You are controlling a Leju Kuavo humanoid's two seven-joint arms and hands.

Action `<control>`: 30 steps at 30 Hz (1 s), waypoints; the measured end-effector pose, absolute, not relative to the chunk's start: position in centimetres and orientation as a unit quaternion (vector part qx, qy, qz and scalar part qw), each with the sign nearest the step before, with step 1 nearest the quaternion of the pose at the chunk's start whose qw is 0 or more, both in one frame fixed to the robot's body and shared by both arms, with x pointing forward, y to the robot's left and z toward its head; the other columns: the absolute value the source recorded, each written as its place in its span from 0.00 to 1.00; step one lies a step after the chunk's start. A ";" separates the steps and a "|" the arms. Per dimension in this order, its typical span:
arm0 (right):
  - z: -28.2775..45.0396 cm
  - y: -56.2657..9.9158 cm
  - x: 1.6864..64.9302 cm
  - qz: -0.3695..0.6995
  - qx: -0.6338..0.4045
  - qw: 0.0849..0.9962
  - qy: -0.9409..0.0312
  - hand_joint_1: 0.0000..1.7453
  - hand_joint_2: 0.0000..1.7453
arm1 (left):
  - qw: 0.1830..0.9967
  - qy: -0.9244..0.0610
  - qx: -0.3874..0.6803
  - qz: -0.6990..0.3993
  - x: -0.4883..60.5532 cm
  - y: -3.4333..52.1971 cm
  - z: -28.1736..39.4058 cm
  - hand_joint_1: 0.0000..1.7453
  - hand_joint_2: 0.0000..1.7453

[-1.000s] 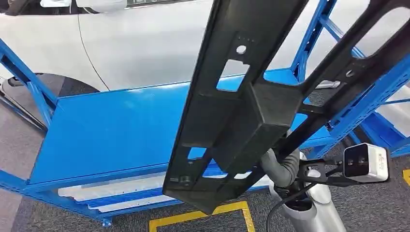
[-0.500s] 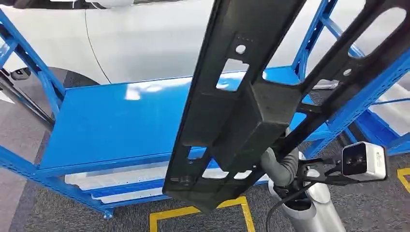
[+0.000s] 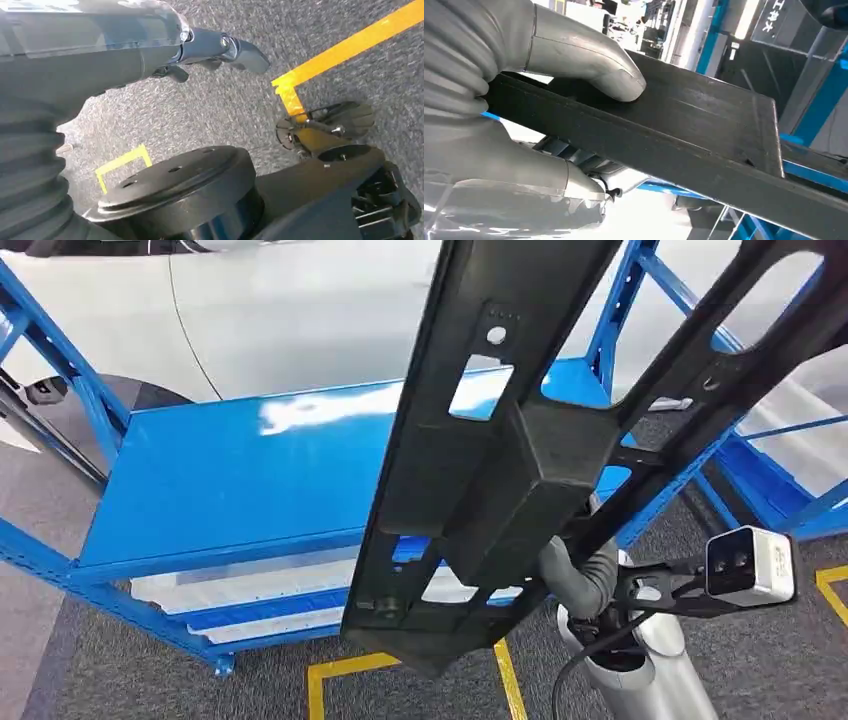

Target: Take the parts from the cabinet and place them on the table.

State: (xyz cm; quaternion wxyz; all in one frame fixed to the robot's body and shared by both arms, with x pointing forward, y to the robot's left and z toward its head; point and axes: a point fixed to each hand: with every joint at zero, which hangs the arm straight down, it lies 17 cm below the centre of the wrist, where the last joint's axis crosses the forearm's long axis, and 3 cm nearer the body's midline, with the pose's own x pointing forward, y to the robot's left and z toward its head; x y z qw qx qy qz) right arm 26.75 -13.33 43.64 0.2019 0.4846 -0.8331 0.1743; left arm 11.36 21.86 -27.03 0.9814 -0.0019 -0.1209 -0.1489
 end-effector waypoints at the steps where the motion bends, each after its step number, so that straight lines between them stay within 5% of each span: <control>1: 43.6 -13.3 26.8 0.175 0.484 0.203 -0.833 0.95 1.00 | 0.981 -0.120 -0.002 -0.149 11.4 21.9 -27.0 0.00 1.00; 30: 44.1 -13.3 27.8 0.166 0.474 0.207 -0.840 0.95 1.00 | 0.982 -0.116 0.003 -0.151 11.3 22.1 -27.1 0.00 1.00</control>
